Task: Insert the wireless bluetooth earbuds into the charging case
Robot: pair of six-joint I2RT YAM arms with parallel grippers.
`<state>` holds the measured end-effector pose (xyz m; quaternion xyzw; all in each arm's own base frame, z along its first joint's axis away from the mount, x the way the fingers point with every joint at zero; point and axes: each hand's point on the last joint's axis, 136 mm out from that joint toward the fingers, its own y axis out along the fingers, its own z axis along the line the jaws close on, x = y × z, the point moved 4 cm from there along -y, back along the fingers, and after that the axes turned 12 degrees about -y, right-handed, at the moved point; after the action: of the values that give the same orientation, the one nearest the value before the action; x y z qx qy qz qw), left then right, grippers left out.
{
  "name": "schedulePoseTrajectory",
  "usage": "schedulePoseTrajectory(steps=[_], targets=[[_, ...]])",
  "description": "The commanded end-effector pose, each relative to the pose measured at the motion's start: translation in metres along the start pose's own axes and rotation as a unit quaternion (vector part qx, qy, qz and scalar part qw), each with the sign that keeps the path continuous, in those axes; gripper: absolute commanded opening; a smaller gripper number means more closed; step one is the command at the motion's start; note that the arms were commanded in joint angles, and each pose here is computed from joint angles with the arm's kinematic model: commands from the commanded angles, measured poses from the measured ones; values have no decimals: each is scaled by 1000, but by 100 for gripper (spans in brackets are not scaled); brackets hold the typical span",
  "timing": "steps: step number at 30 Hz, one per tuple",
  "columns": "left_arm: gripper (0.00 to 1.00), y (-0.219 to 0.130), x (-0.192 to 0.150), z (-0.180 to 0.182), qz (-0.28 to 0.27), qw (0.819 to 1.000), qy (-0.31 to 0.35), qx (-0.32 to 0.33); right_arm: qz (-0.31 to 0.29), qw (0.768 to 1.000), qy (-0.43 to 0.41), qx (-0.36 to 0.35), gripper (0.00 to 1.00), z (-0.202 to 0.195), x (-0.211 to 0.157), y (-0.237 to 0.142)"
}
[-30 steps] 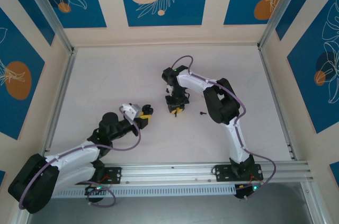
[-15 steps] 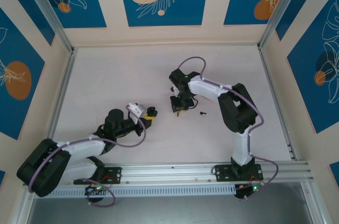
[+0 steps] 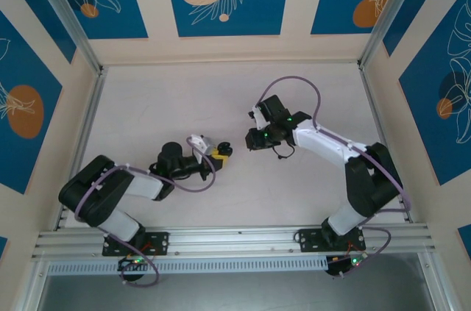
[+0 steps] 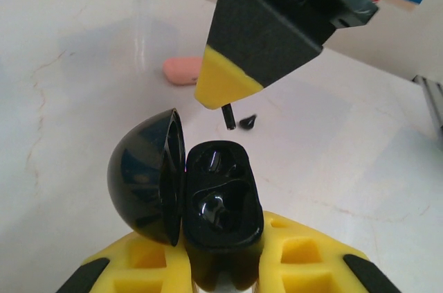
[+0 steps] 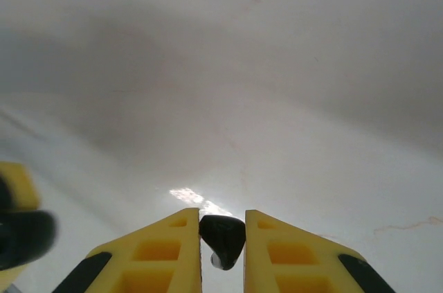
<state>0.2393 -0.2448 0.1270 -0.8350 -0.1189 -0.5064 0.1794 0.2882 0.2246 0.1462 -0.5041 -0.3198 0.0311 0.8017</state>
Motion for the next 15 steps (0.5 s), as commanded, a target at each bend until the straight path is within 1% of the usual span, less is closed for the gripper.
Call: schedulePoseTrajectory(steps=[1,9,15], targets=[[11,6,21,-15,-40,998,15,-54,-56,997,-45,37,18,15,13,-17],[11,13,22,-15,-46,996,5,-76,-106,986,-111,65,17,37,15,-42],[11,16,24,-17,-49,995,4,-86,-127,974,-164,87,16,57,20,-50]])
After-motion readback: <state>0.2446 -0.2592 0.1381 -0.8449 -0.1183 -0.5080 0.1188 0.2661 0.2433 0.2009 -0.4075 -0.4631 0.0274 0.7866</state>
